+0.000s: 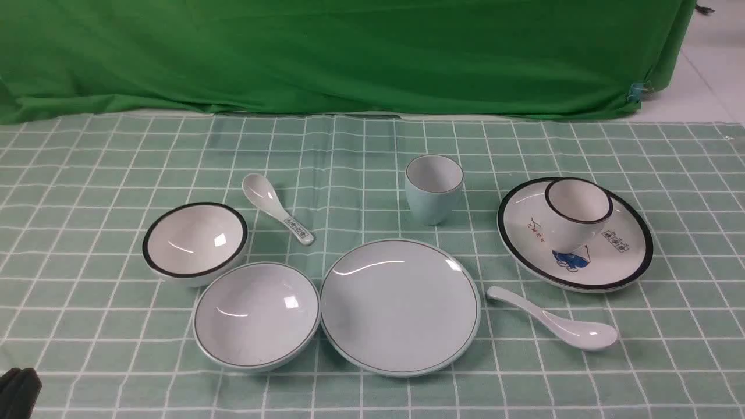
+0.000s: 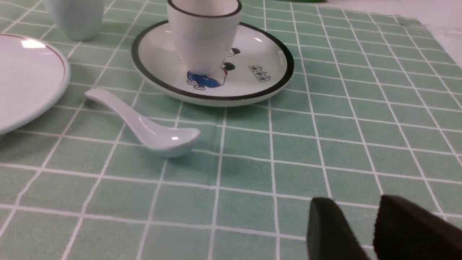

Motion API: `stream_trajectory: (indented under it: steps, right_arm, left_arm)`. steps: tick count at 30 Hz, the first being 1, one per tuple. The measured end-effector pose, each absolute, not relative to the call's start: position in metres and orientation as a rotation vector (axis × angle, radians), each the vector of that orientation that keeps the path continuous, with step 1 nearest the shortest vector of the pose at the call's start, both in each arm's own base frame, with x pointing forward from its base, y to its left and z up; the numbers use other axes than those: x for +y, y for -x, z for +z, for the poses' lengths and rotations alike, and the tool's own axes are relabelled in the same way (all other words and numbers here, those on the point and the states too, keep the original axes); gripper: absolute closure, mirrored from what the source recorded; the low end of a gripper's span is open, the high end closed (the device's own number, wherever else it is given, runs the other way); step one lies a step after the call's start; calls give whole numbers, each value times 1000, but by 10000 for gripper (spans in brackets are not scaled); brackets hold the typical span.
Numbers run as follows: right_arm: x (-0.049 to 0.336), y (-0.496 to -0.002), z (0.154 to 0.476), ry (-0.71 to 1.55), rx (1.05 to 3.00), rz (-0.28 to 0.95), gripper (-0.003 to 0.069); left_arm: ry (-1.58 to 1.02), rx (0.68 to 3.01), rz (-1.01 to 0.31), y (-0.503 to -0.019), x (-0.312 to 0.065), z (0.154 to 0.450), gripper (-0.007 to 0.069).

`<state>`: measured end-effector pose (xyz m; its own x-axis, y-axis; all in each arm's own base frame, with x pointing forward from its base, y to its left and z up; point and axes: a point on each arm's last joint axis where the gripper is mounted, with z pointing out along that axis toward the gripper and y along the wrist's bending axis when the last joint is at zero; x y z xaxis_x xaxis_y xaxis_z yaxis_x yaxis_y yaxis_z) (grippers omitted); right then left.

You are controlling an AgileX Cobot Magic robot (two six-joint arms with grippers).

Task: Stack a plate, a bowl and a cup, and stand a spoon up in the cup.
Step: Use the left arm to grab a blue rice bowl

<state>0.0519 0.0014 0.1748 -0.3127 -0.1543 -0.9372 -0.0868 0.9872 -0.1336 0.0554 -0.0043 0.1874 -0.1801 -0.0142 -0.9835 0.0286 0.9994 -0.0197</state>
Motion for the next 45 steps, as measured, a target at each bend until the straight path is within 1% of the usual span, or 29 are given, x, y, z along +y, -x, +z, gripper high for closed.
stream_trajectory:
  steps: [24, 26, 27, 30, 31, 32, 33, 34, 37, 39, 40, 41, 42, 45]
  right_arm:
    - [1, -52, 175, 174, 1891, -68, 417]
    - [1, -52, 175, 174, 1891, -68, 417]
    - [1, -52, 175, 174, 1891, -68, 417]
    - [1, -52, 175, 174, 1891, -68, 417]
    - [1, -52, 175, 174, 1891, -68, 417]
    - [1, -52, 175, 174, 1891, -68, 417]
    - [1, -52, 175, 174, 1891, -68, 417]
    - [1, -52, 175, 174, 1891, -68, 417]
    - [1, -52, 175, 174, 1891, -68, 417]
    - [1, -52, 175, 174, 1891, -68, 417]
    - [1, -52, 175, 174, 1891, -68, 417]
    - [1, -52, 175, 174, 1891, -68, 417]
    - [1, -52, 175, 174, 1891, -68, 417]
    - [1, -52, 175, 174, 1891, -68, 417]
  left_arm:
    - [-11, 1751, -38, -55, -4, 187, 608]
    - [-2, 1723, -35, -56, -4, 190, 608]
    - [20, 1701, -51, -56, -3, 192, 608]
    - [164, 1621, -184, -57, -3, 199, 608]
    - [314, 1551, -326, -57, -2, 204, 608]
    - [317, 1546, -323, -57, -2, 204, 608]
    - [453, 1477, -452, -57, 0, 208, 608]
    - [517, 1435, -505, -57, 1, 210, 608]
    - [614, 1347, -572, -56, 6, 214, 608]
    - [594, 1383, -615, -55, 1, 221, 608]
    - [540, 1416, -622, -53, -4, 232, 608]
    - [453, 1498, -606, -52, -10, 245, 608]
    - [433, 1499, -604, -51, -11, 251, 608]
    - [177, 1764, -560, -58, -26, 288, 608]
